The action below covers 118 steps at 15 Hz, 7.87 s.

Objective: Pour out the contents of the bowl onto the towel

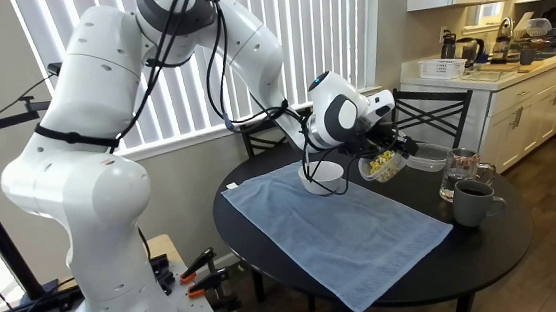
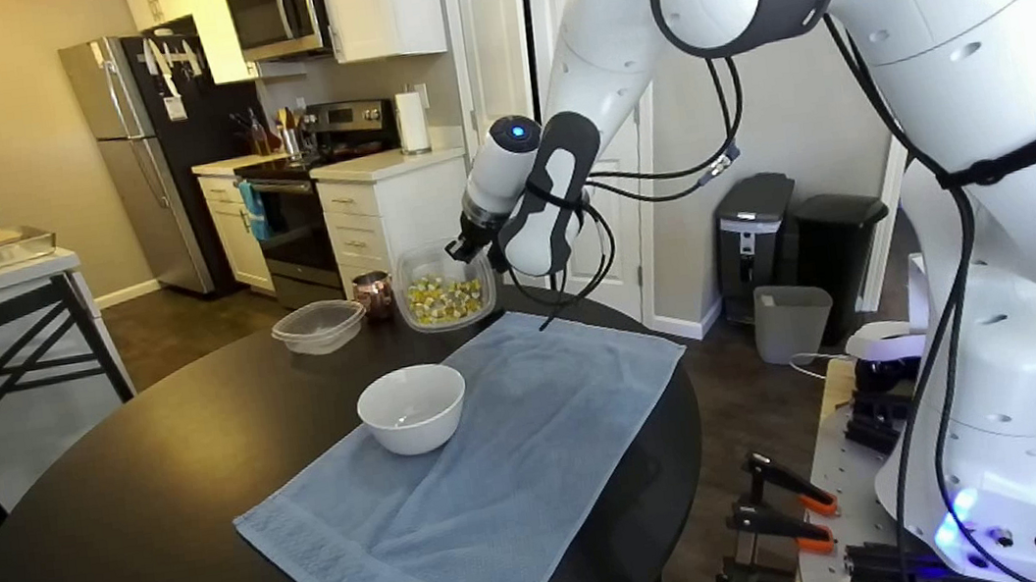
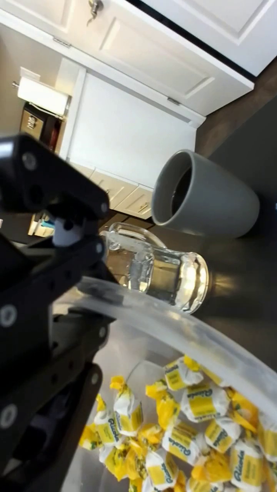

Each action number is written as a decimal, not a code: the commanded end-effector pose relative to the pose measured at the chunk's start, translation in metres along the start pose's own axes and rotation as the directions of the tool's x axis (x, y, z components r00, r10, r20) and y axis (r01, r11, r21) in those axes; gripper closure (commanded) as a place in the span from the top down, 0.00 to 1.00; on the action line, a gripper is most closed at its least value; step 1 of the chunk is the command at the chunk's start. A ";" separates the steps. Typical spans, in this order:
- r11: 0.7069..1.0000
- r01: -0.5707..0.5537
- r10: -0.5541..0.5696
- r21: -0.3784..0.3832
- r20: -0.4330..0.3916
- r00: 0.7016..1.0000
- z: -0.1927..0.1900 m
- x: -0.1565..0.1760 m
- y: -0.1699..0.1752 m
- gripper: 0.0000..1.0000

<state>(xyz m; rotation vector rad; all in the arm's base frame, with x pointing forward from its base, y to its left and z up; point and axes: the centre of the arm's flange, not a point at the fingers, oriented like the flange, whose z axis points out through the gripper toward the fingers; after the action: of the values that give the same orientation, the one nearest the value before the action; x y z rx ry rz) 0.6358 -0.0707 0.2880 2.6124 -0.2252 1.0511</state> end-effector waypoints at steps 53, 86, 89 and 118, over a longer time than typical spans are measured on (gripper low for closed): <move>0.966 0.116 -0.228 -0.230 -0.555 0.800 -0.069 -0.038 -0.135 0.02; 0.919 0.281 -0.394 -0.277 -0.603 0.694 -0.162 -0.010 -0.121 0.02; 0.908 0.298 -0.418 -0.294 -0.615 0.668 -0.180 -0.002 -0.141 0.02; 0.458 0.593 -0.883 -0.662 -0.264 0.388 -0.161 -0.048 -0.149 0.02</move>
<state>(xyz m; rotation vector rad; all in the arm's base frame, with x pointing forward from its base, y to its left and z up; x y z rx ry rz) 0.5577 0.1937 0.3524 1.5102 0.7328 1.1911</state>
